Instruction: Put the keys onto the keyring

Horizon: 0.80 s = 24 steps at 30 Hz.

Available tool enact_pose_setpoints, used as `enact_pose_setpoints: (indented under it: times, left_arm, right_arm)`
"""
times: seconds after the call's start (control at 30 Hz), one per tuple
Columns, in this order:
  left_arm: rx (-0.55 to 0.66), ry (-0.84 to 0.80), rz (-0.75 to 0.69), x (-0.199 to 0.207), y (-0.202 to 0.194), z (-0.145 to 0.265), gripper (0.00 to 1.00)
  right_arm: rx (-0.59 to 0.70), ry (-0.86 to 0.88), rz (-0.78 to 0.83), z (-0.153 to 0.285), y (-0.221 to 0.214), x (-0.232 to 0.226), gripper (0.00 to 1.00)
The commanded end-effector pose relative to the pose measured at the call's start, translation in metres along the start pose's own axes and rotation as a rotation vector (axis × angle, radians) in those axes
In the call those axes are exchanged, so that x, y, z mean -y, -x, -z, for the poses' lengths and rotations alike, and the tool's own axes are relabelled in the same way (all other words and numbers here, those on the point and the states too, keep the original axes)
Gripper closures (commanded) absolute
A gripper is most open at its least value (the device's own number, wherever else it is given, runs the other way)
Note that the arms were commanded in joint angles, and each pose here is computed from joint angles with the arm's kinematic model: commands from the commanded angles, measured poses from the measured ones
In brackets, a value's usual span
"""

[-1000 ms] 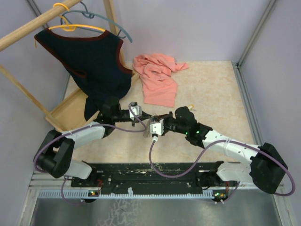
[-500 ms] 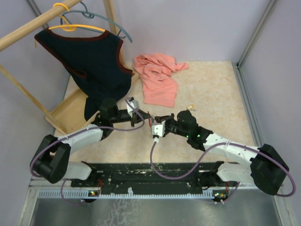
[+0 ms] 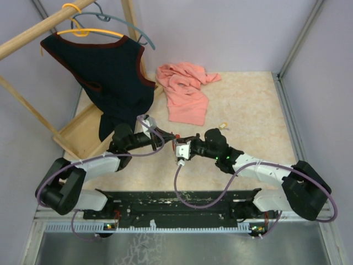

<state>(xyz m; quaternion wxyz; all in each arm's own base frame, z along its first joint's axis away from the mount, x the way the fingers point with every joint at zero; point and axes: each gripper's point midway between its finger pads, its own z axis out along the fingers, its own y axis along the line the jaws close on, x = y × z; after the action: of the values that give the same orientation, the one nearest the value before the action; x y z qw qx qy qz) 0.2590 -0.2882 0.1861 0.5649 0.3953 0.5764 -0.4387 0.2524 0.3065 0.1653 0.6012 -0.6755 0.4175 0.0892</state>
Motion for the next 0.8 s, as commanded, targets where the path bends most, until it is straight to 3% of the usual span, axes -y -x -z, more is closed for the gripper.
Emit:
enact_pose_setpoints:
  times: [0.0,0.27,0.47,0.57,0.77]
  left_arm:
    - [0.116,-0.023,-0.058,0.008,0.033,-0.002,1.0]
    - [0.041,0.098,-0.066,-0.011,0.012,0.005,1.0]
    - [0.009,0.185,-0.039,-0.022,-0.001,0.012,0.63]
    - [0.02,0.234,-0.04,-0.027,0.001,0.018,0.55]
    - [0.016,0.346,-0.022,-0.039,-0.003,0.031,0.47]
  right_arm:
    - [0.09,-0.027,-0.011,-0.006,0.019,0.019,1.0]
    - [0.04,-0.036,-0.066,0.006,0.007,0.02,1.0]
    - [-0.001,-0.029,-0.158,0.004,-0.005,0.01,1.0]
    - [-0.042,-0.045,-0.226,0.0,-0.019,0.009,1.0]
    - [-0.131,-0.159,-0.478,0.001,-0.054,0.011,1.0]
